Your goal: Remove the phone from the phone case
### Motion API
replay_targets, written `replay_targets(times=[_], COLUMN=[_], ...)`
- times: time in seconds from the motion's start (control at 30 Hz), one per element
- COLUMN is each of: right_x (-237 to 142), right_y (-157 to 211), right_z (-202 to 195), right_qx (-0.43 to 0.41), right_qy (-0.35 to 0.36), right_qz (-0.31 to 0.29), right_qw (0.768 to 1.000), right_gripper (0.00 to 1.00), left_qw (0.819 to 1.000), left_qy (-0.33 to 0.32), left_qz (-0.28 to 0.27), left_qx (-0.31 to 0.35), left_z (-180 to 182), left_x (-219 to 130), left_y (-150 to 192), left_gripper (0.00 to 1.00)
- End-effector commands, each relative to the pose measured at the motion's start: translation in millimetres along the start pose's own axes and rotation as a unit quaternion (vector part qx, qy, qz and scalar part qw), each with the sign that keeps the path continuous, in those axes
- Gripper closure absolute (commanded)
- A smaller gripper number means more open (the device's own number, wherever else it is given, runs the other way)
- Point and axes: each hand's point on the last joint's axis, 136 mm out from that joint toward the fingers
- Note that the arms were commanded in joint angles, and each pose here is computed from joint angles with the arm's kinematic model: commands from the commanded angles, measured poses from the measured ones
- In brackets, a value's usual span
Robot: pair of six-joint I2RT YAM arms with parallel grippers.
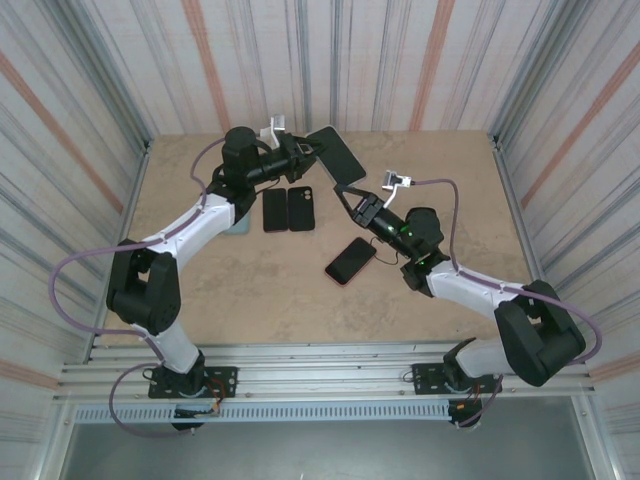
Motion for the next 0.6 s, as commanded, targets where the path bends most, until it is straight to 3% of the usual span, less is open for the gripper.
replay_targets(times=[0.0,0.57], right_x=[1,7], right_y=[-7,-1], right_z=[1,-18], right_qx=[0.010,0.001], right_qy=[-0.004,0.025], right_qz=[-0.014,0.011], right_qw=[1.000,1.000], right_gripper=[0.70,0.85], left_qw=[0.999,0.998], left_qy=[0.036,0.050], left_qz=[-0.008,-0.006], left_qx=[0.037,0.030], left_z=[-33,-44], left_x=[-8,-11], left_y=[-5,-3], left_gripper=[0.87,0.89])
Point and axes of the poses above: each hand's point on the last joint's axis, 136 mm out from that joint toward the fingers, its own x axis out along the fingers, its own z axis along the line the jaws close on, y = z × x, and after that the axes turned 3 degrees about x, right-handed
